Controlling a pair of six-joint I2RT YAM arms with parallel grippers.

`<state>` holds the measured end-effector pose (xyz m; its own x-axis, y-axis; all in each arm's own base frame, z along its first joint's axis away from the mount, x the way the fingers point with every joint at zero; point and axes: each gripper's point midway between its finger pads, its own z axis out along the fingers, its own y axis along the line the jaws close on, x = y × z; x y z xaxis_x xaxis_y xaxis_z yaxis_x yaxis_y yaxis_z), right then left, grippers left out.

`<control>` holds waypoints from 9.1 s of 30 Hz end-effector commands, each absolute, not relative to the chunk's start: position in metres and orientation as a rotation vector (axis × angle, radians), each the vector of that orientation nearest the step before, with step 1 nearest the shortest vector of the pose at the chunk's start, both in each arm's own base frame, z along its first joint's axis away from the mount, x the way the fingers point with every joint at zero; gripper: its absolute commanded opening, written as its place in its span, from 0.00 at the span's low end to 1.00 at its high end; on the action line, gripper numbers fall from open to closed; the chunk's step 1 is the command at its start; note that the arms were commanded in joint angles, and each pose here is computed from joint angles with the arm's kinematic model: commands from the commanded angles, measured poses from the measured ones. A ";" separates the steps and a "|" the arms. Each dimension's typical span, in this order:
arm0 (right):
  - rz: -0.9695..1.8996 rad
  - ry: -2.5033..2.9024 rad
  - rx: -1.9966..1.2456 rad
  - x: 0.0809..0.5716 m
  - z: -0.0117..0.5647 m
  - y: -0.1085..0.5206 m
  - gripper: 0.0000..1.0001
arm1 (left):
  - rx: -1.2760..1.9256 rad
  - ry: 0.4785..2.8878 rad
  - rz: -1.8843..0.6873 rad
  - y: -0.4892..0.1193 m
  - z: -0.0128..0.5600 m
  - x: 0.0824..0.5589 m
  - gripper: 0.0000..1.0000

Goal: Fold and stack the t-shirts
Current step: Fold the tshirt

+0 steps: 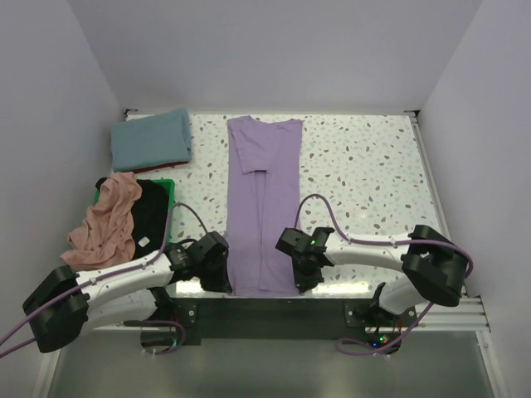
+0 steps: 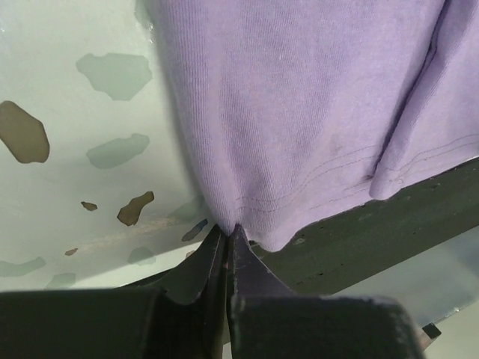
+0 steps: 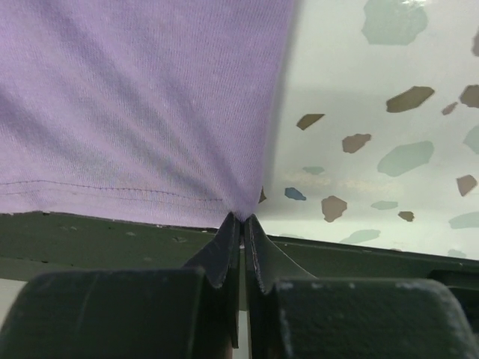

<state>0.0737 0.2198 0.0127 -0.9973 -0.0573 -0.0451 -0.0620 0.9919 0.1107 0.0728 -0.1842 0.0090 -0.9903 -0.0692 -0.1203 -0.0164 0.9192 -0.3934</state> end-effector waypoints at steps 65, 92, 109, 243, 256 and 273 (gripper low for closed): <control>0.069 2.676 0.129 0.369 0.106 0.215 0.00 | -0.057 2.373 -0.508 -0.189 0.100 0.382 0.00; 0.107 2.651 0.173 0.474 0.086 0.209 0.00 | -0.133 2.345 -0.554 -0.164 0.078 0.482 0.00; 0.279 2.590 0.090 0.478 0.126 0.228 0.61 | -0.140 2.294 -0.508 -0.150 0.111 0.469 0.86; 0.335 2.572 -0.062 0.417 0.141 0.285 0.62 | 0.412 2.392 -0.509 -0.269 0.047 0.142 0.88; 0.398 2.726 -0.021 0.290 0.099 0.226 0.62 | 0.125 2.409 -0.479 -0.221 0.073 0.191 0.93; 0.507 2.858 0.047 0.173 0.041 0.222 0.51 | -0.148 2.543 -0.591 -0.176 0.030 0.142 0.79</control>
<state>0.1657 0.2065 0.0310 -0.9816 0.0282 -0.1887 -0.0239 0.9631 0.2681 0.1480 -0.1731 0.0293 -0.8495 -0.1602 -0.5026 0.0545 0.9210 -0.3857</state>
